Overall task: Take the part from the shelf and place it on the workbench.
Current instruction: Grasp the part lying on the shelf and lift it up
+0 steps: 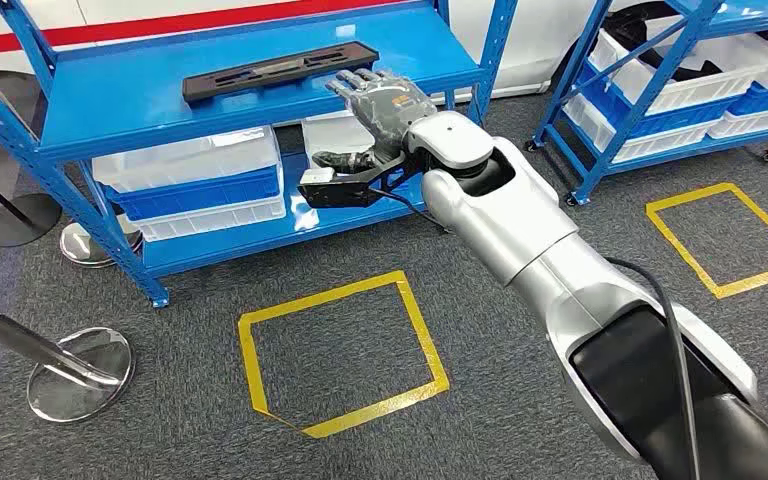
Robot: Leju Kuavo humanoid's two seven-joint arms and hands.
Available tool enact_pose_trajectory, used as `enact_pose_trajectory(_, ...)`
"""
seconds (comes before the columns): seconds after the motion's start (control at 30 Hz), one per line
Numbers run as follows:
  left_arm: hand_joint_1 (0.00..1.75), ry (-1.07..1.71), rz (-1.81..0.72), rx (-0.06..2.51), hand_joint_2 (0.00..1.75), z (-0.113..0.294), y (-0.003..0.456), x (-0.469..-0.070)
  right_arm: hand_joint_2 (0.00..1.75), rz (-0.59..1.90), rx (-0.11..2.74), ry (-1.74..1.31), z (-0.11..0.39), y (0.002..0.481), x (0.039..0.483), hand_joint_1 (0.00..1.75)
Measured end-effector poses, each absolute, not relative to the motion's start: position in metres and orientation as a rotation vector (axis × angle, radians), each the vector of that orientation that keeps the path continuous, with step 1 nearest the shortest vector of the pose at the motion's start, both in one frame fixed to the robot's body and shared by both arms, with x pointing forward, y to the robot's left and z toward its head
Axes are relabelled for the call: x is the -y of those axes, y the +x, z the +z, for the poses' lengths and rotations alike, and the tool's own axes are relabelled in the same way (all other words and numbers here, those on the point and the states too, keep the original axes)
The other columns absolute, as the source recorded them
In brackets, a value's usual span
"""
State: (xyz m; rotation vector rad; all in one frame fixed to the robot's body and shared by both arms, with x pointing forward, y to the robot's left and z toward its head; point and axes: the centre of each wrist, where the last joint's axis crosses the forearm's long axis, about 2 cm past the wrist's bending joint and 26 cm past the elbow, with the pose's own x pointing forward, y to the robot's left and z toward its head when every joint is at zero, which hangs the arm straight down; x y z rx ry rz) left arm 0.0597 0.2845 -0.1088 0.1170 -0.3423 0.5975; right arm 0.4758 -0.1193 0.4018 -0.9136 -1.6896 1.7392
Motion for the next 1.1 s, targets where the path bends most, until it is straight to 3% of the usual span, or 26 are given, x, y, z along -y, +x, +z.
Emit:
enact_pose_trajectory(0.27,0.00,0.128,0.580,0.312,0.00,-0.109,0.059,-0.292,0.00,1.712,1.741,-0.921,0.381,0.478,0.129,0.00)
enact_pose_trajectory(1.1,0.00,0.081,0.571,0.354,0.00,-0.109,0.059,-0.280,0.00,1.789,1.670,-0.967,0.409,0.478,0.127,0.00)
